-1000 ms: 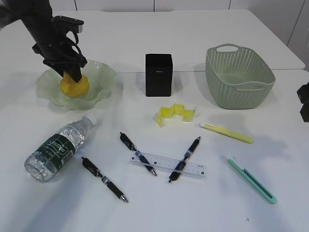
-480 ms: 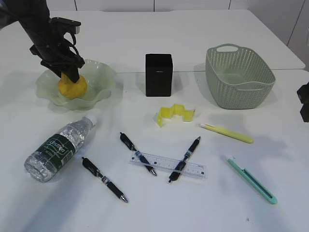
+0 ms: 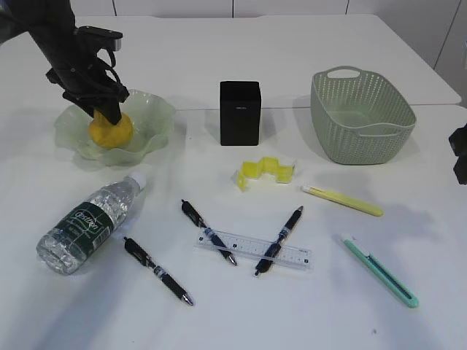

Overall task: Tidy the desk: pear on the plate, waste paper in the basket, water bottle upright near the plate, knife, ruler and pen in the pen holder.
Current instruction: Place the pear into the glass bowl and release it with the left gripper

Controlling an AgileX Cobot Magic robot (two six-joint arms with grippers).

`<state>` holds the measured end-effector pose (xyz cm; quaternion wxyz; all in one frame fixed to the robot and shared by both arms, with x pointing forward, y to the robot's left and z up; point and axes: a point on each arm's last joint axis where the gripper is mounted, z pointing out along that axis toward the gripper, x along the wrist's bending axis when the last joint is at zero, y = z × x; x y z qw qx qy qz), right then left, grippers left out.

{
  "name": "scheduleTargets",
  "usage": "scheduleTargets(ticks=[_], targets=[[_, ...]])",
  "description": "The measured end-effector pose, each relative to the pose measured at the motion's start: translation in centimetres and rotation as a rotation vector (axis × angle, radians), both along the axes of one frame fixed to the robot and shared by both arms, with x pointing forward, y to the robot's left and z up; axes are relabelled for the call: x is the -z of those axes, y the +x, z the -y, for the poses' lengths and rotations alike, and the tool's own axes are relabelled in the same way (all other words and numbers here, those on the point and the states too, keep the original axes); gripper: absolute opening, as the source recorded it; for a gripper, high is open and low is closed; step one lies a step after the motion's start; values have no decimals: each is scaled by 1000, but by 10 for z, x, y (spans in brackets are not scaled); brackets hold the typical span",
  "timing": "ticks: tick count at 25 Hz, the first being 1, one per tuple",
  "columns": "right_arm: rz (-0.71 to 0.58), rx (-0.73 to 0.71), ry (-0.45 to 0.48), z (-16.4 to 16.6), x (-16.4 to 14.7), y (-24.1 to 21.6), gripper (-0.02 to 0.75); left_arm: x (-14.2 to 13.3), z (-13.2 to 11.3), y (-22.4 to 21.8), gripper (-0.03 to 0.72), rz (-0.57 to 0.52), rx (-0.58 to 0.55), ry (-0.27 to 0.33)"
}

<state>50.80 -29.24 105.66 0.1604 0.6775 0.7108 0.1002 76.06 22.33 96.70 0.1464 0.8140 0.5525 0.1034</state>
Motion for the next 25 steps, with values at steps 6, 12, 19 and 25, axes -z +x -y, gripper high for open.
scheduleTargets(ticks=[6, 12, 19, 25], targets=[[0, 0, 0, 0, 0, 0, 449, 0, 1, 0, 305, -2, -1, -13], [0, 0, 0, 0, 0, 0, 450, 0, 1, 0, 305, -2, -1, -16], [0, 0, 0, 0, 0, 0, 449, 0, 2, 0, 305, -3, -3, -20], [0, 0, 0, 0, 0, 0, 450, 3, 2, -1, 305, -14, -5, -20]])
